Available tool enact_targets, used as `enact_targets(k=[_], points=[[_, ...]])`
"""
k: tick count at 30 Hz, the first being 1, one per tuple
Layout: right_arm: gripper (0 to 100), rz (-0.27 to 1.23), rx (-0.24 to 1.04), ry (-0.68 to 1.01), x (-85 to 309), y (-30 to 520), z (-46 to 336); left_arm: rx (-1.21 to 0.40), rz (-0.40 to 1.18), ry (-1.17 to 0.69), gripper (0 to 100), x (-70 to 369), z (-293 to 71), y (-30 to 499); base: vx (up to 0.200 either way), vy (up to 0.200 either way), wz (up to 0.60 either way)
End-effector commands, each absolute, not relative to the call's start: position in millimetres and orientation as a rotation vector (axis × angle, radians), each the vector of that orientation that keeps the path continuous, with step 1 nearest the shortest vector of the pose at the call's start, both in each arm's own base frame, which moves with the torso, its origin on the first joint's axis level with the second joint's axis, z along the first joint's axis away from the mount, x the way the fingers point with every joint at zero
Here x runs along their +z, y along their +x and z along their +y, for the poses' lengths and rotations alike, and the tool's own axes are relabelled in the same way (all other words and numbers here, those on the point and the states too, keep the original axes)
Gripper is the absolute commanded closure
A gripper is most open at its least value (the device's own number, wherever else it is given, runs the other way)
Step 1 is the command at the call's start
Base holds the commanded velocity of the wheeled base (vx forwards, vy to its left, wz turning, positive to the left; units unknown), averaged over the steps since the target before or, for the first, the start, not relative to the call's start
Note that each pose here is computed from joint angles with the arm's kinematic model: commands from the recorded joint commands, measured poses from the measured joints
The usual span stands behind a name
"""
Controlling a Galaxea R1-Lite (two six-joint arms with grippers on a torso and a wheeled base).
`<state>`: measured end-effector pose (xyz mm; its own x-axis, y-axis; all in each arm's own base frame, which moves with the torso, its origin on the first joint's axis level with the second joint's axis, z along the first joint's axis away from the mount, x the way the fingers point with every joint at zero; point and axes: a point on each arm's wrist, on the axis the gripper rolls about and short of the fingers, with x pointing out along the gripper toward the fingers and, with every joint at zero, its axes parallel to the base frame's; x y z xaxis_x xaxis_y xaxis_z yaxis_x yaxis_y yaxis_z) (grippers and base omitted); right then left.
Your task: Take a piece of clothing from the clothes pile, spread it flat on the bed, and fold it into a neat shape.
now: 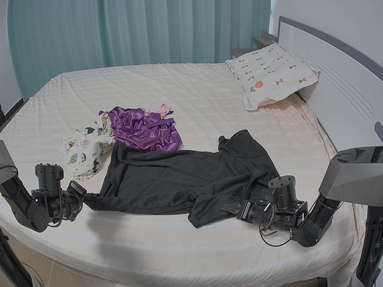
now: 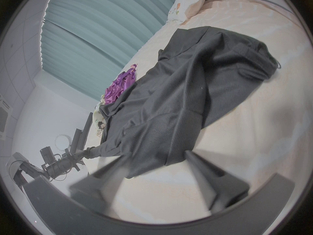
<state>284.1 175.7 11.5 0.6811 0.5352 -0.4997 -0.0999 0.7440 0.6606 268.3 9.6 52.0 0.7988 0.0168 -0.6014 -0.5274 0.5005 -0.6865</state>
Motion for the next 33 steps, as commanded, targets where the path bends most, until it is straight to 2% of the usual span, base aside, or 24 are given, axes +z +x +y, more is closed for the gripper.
enact_targets(k=[1,5,16,23,24,33], points=[[100,0.765,0.373,0.622,1.6,281.9,179.6,0.353,0.577,-1.003,100,51.5,9.6,268.4,0.000,0.000,0.00],[100,0.739,0.356,0.624,13.7,276.1,172.5,0.353,0.579,-1.005,100,51.2,9.6,268.0,0.000,0.000,0.00],[100,0.787,0.374,0.589,47.4,214.2,135.0,0.321,0.565,-0.989,100,64.7,4.6,247.6,0.000,0.000,0.00],[100,0.802,0.361,0.593,32.7,229.9,142.9,0.302,0.566,-0.987,100,67.2,0.8,245.6,0.000,0.000,0.00],[0,0.802,0.361,0.593,32.7,229.9,142.9,0.302,0.566,-0.987,100,67.2,0.8,245.6,0.000,0.000,0.00],[0,0.822,0.352,0.573,-5.4,272.7,169.5,0.304,0.567,-0.987,100,66.1,1.2,247.0,0.000,0.000,0.00]])
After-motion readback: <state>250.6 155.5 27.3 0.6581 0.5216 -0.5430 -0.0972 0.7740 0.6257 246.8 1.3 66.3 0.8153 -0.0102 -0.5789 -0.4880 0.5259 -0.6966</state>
